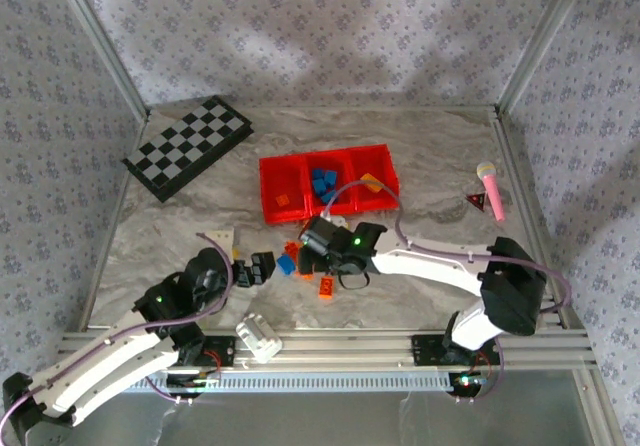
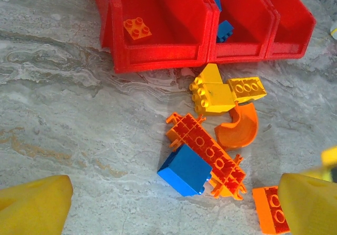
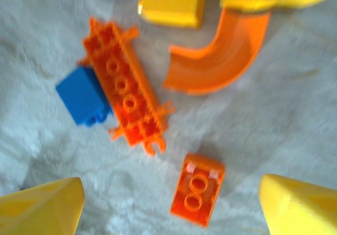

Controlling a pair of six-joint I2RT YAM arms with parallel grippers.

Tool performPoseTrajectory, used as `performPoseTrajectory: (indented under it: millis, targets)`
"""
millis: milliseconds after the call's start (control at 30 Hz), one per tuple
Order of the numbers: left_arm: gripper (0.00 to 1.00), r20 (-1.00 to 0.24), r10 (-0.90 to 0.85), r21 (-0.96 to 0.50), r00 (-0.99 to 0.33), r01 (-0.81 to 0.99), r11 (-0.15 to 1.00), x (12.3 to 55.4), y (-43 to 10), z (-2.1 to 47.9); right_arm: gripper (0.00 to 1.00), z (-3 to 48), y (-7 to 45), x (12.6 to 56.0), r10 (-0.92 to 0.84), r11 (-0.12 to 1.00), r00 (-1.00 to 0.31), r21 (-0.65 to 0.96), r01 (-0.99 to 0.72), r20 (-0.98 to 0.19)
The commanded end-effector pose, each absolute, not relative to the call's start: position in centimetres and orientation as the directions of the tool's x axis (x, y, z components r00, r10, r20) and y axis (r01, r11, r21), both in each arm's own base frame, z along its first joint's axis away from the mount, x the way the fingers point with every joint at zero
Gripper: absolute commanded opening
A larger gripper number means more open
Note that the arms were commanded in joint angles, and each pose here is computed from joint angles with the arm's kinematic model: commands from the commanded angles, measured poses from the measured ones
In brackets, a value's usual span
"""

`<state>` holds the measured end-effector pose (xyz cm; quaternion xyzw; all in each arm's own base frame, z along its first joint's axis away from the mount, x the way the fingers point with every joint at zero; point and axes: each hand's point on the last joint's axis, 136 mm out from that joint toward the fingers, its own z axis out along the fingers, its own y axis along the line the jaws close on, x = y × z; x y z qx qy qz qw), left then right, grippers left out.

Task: Sort the legos into containers by color
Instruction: Pick up the lego from the bottom-center of the table.

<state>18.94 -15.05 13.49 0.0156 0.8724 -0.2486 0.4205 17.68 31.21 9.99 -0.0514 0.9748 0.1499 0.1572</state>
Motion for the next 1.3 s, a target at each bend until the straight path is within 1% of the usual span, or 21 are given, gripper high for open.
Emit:
performPoseTrajectory:
  millis: [0, 233, 400, 533, 667, 800, 967, 1133, 1267]
  targets:
    - [1.0, -0.738, -0.203, -0.44, -0.644, 0.231, 0.868, 18.8, -14.9, 13.6, 0.89, 7.6, 30.3, 15.4, -0.006, 0.973, -0.974, 0.223, -0.057, -0.226]
    - [1.0, -0.734, -0.208, -0.447, -0.647, 0.23, 0.864, 18.4, -14.6, 13.6, 0.88, 5.9, 28.8, 14.1, 0.046, 0.989, -0.979, 0.148, 0.016, -0.199]
    - [1.0, -0.735, -0.209, -0.45, -0.645, 0.232, 0.862, 18.4, -14.7, 13.6, 0.84, 4.7, 29.2, 14.0, 0.037, 0.991, -0.982, 0.13, 0.013, -0.187]
    - [1.0, -0.732, -0.21, -0.453, -0.648, 0.233, 0.861, 18.4, -14.7, 13.4, 0.81, 4.4, 29.5, 14.3, 0.009, 0.995, -0.979, 0.103, -0.013, -0.205]
    - [1.0, -0.733, -0.21, -0.451, -0.647, 0.232, 0.862, 18.4, -14.7, 13.3, 0.78, 3.5, 29.0, 14.0, 0.006, 0.997, -0.984, 0.076, -0.008, -0.178]
    - [1.0, -0.737, -0.21, -0.449, -0.643, 0.232, 0.863, 18.6, -14.7, 13.3, 0.73, 3.3, 29.1, 14.4, 0.001, 0.998, -0.983, 0.066, -0.011, -0.186]
    - [1.0, -0.739, -0.21, -0.448, -0.64, 0.234, 0.863, 18.8, -15.0, 13.2, 0.6, 2.6, 29.2, 14.7, 0.001, 0.998, -0.985, 0.063, -0.01, -0.174]
    - [1.0, -0.738, -0.201, -0.441, -0.644, 0.235, 0.866, 18.9, -15.1, 13.1, 0.55, 2.4, 28.9, 15.1, 0.0, 0.999, -0.984, 0.047, -0.008, -0.179]
    - [1.0, -0.737, -0.201, -0.441, -0.645, 0.233, 0.867, 18.9, -15.1, 13.0, 0.49, 2.0, 28.8, 15.4, -0.021, 0.999, -0.983, 0.03, -0.027, -0.185]
